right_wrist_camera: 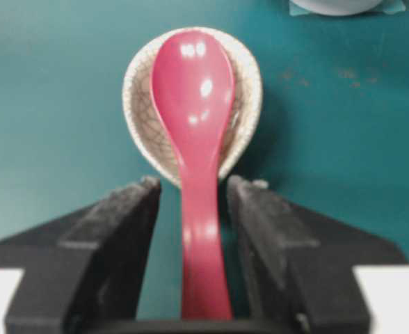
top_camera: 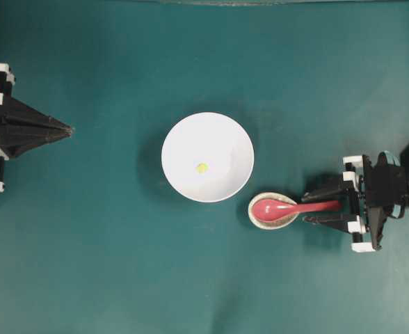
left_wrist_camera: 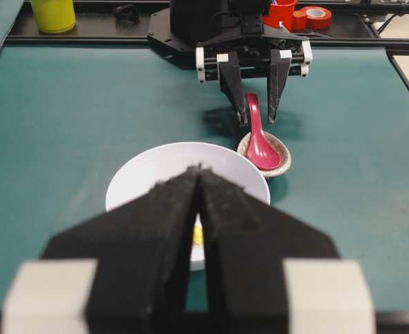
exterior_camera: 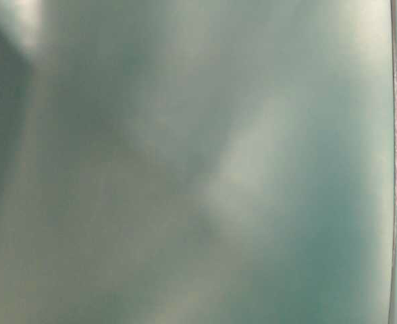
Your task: Scoop the yellow hexagonal prism block from the bowl with a spoon using the right arm.
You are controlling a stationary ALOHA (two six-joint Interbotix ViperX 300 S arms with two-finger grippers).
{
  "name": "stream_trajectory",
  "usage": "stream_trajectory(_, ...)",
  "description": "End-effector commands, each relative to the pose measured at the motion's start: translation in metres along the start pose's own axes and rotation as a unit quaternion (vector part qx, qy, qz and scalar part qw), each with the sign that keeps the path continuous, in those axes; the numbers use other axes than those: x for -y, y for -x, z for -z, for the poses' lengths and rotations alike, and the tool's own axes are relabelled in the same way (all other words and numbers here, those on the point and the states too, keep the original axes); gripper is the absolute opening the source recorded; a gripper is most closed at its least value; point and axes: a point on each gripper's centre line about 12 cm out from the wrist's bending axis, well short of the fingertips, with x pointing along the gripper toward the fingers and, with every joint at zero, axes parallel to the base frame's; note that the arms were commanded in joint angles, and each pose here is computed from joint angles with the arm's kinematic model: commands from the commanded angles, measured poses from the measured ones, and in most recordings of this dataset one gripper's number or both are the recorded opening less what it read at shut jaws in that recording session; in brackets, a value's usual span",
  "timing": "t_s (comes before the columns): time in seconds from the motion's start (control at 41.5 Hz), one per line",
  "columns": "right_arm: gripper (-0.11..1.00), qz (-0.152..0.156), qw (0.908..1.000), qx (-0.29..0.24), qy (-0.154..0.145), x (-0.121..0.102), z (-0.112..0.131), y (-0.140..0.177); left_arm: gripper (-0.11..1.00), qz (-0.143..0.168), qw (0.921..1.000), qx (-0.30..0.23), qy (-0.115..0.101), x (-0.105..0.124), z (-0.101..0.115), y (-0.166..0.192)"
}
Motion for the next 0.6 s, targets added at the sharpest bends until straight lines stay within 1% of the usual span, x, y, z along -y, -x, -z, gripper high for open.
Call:
stream_trajectory(0.0,0.5,-0.002,0.9999,0.012,-0.001,-0.0016,-0.0024,-0.0005,0.0,-0.001,1.0,0.008,-0.002,-0.0004,-0.008,-0.0024)
stream_trajectory(0.434,0.5,-0.002,0.9999,0.01,0.0,-0.0016,-0.0011,-0.0007,0.0,-0.001,1.0,0.008,-0.002,-0.0004,-0.0082,-0.0024)
stream_trajectory(0.579,0.47,-0.002,0.9999,0.012,-0.001,-0.0014,-0.0017,-0.0007,0.0,-0.001,1.0,0.008,-0.003,-0.0004,-0.008,-0.0024)
